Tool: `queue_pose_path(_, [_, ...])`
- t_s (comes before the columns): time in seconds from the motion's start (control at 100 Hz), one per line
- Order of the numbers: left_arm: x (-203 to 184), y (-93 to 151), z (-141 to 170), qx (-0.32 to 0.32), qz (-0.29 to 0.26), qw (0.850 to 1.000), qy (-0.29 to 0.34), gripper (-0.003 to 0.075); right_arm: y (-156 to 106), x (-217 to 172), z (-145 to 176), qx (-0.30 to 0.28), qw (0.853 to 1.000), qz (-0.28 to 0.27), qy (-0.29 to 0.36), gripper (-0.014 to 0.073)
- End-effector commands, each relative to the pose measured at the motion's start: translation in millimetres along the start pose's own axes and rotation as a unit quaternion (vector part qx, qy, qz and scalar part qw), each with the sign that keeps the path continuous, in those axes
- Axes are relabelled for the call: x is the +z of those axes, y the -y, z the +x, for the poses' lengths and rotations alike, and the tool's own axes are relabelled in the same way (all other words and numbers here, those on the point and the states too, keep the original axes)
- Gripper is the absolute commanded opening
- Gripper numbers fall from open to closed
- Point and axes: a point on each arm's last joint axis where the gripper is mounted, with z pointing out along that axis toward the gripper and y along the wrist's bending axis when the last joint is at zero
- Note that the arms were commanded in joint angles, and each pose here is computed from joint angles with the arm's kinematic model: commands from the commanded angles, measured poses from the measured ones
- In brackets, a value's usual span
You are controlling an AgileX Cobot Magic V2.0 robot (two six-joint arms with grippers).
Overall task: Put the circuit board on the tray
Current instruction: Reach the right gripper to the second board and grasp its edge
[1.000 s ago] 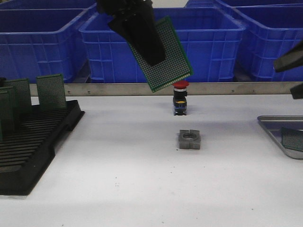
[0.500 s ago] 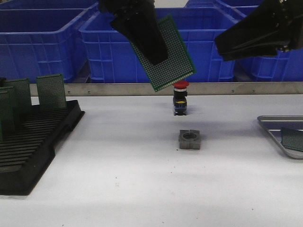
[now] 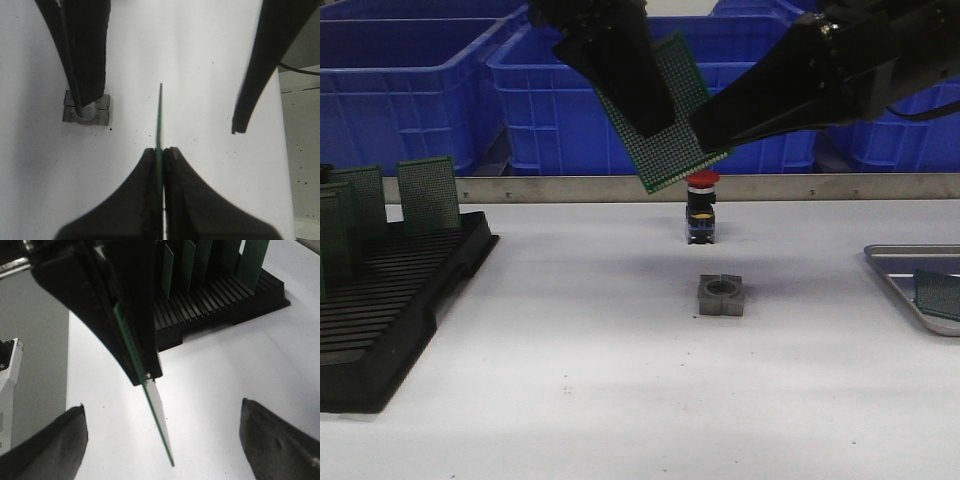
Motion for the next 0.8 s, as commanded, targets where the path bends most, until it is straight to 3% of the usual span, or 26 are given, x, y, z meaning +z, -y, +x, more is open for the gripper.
queue_pose_path(0.0, [-23.2, 12.4, -14.4, 0.012, 0.0, 0.999, 0.032, -0.0018, -9.3, -8.1, -22.9, -0.025, 0.999, 0.0, 0.044, 0.0608])
queue_pose_path(0.26, [-23.2, 12.4, -14.4, 0.012, 0.0, 0.999, 0.032, -0.0018, -11.8, 0.1, -21.8, -0.025, 0.999, -0.012, 0.039, 0.0395])
queue_pose_path(0.46, [-23.2, 12.4, -14.4, 0.012, 0.0, 0.999, 0.032, -0.0018, -11.7, 8.1, -18.3, -0.019, 0.999, -0.023, 0.032, 0.0293])
queue_pose_path(0.75, [-23.2, 12.4, -14.4, 0.012, 0.0, 0.999, 0.032, -0.0018, -11.7, 8.1, -18.3, -0.019, 0.999, -0.023, 0.032, -0.0061])
queue_pose_path(0.79, [-23.2, 12.4, -14.4, 0.012, 0.0, 0.999, 0.032, -0.0018, -11.7, 8.1, -18.3, -0.019, 0.999, -0.023, 0.032, -0.0067])
